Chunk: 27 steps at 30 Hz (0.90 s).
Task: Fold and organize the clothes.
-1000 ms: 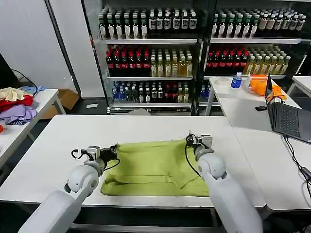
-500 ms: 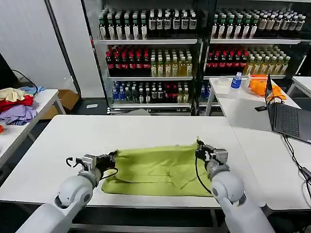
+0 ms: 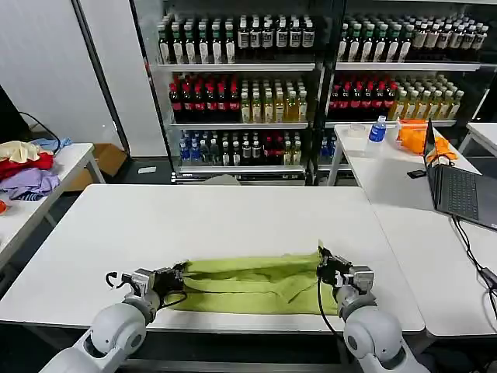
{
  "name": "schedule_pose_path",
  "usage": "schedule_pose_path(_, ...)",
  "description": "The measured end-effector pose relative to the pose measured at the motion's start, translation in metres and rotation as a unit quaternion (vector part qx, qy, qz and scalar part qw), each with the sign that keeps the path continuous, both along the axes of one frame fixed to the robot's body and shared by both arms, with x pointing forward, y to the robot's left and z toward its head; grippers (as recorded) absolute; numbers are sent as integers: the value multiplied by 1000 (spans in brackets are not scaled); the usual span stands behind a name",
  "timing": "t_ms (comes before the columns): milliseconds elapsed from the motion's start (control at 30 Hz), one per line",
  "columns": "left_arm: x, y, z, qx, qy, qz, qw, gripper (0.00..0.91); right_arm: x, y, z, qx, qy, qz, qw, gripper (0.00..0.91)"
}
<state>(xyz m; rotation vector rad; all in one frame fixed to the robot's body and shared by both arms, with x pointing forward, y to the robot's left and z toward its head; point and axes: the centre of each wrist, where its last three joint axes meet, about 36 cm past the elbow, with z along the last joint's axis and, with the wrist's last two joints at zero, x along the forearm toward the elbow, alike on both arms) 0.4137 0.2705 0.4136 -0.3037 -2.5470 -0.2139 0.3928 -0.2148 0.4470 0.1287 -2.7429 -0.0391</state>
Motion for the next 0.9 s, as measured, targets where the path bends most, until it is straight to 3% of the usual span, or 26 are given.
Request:
schedule_pose_path(133,-1,0,-5,4,0,1,1000,40,-2,3,-5,-2,6,0,1000,0)
schedule_pose_path(167,-2,-1,-6,4,0,0,1000,302,-3,4,-7,-3,8,0,1000,242)
schedule_pose_path(200,-3,-1,-6,5,0,-1,1000,705,-4,4,-7,-4,9,0,1000,907)
schedule_pose_path(233,-3,-2,-7,6,0,-2,1000,907,-4,5,-8,-5,10,0,1000,907)
schedule_pose_path(900,-31,-13,6,12,-71,37,997,907,-47,0,1,-26,-16,-7,1000,907)
